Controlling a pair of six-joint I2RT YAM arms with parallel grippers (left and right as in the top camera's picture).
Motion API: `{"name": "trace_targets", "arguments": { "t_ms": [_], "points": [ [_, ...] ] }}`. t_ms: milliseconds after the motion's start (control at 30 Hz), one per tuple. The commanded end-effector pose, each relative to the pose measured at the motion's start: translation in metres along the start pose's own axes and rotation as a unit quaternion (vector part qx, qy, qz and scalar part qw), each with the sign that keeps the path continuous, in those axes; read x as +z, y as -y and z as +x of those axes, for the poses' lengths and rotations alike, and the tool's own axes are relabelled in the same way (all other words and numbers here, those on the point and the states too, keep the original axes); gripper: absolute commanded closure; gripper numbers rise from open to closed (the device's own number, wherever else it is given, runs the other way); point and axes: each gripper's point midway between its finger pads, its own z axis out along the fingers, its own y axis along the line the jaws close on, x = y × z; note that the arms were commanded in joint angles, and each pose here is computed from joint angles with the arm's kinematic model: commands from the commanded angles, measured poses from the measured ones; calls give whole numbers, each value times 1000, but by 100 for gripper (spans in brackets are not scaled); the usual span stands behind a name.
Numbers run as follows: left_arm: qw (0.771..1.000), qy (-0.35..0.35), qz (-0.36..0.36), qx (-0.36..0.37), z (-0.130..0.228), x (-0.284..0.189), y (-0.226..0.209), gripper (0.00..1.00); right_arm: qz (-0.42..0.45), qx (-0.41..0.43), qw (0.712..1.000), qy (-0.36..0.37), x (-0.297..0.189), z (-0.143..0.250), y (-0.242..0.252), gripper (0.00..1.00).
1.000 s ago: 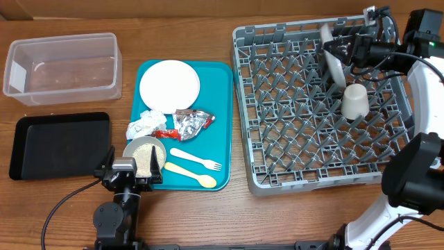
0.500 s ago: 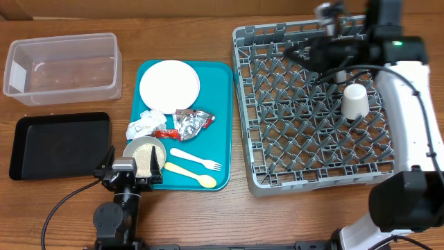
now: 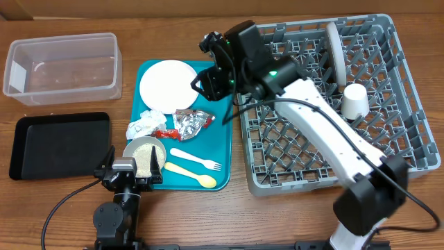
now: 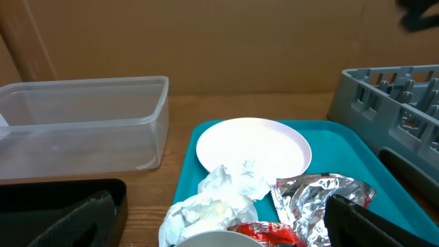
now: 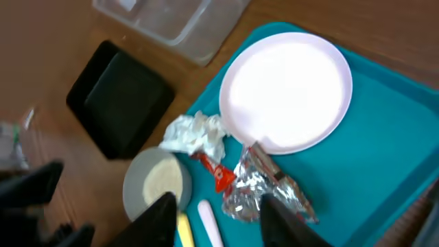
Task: Sort waste into correct bins and load items into the dishwasher rack
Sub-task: 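Move the right gripper back to the pink plate on the tray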
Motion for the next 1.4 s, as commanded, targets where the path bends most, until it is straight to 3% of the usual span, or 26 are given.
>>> {"name": "trace_targets", "arguments": {
  "t_ms": [0,167,433,633,1000,1167,1367],
  "points": [
    [1000,2,-2,-5,0,0,-1,0,8,24,1000,-13,34,6,13,63],
    [1000,2,-2,-5,0,0,-1,0,-27,-40,997,-60,84,36,18,64],
    [1000,2,-2,-5,0,0,-1,0,-26,-42,998,-48,142,45,46,66],
    [1000,2,-2,-5,0,0,-1,0,36,-31,996,-71,167,69,83,66],
    [1000,2,-2,-5,0,0,-1,0,164,-34,983,-72,160,71,129,65],
    [1000,2,-2,-5,0,0,-1,0,126,-33,989,-72,164,71,116,35],
    [1000,2,-2,-5,0,0,-1,0,126,37,991,-27,163,52,120,34]
  ]
}}
